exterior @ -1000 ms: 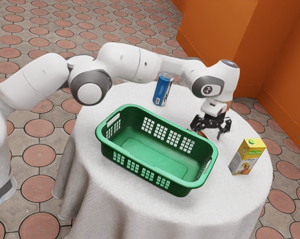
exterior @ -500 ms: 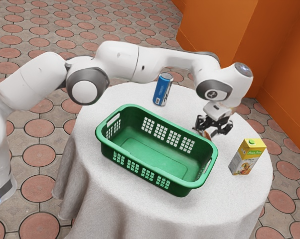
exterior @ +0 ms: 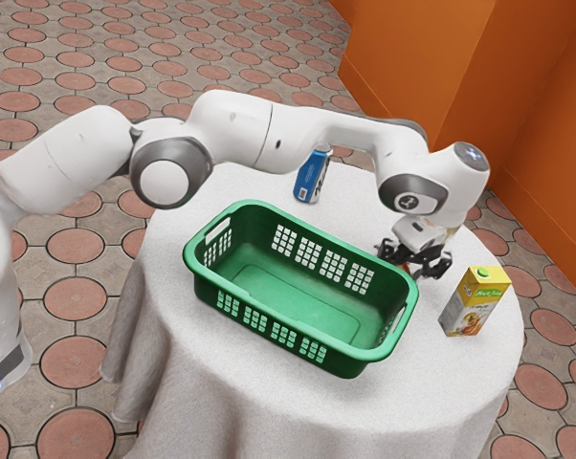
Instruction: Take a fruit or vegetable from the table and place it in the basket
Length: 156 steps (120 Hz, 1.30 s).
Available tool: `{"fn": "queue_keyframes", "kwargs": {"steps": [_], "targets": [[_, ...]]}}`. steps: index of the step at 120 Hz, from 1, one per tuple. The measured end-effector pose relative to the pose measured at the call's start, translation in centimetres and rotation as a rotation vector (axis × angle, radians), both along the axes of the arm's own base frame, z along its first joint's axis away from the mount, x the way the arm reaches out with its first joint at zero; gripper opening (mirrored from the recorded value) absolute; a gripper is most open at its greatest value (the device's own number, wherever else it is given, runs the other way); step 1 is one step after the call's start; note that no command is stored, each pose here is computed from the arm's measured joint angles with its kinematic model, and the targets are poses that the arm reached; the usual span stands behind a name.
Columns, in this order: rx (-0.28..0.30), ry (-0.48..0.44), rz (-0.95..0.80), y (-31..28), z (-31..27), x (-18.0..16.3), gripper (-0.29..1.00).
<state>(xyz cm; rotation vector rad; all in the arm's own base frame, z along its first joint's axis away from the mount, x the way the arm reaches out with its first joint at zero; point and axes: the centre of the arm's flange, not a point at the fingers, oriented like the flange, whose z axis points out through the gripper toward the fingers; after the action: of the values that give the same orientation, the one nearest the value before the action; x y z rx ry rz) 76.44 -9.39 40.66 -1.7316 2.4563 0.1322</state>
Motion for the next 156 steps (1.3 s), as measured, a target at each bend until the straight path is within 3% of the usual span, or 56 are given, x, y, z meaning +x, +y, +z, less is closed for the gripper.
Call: {"fn": "queue_keyframes", "kwargs": {"steps": [4, 24, 44, 64, 84, 104, 131, 148, 156], "targets": [[0.003, 0.004, -0.001, -0.1, 0.1, -0.1, 0.21], [0.050, 0.030, 0.014, 1.1, 1.1, -0.6, 0.19], [0.078, -0.026, 0.033, 1.9, 8.1, -2.2, 0.19], [0.074, -0.064, 0.042, 0.5, 14.4, -4.8, 0.19], [0.068, -0.016, 0.035, -3.1, 14.9, -6.5, 0.19], [0.093, 0.136, 0.123, -3.8, 15.3, -9.7, 0.19], [0.141, 0.474, 0.281, -3.8, 13.8, -14.9, 0.19], [0.190, 0.629, 0.343, -4.3, 11.4, -16.8, 0.19], [0.228, 0.698, 0.372, -4.2, 9.6, -17.5, 0.25]]}}
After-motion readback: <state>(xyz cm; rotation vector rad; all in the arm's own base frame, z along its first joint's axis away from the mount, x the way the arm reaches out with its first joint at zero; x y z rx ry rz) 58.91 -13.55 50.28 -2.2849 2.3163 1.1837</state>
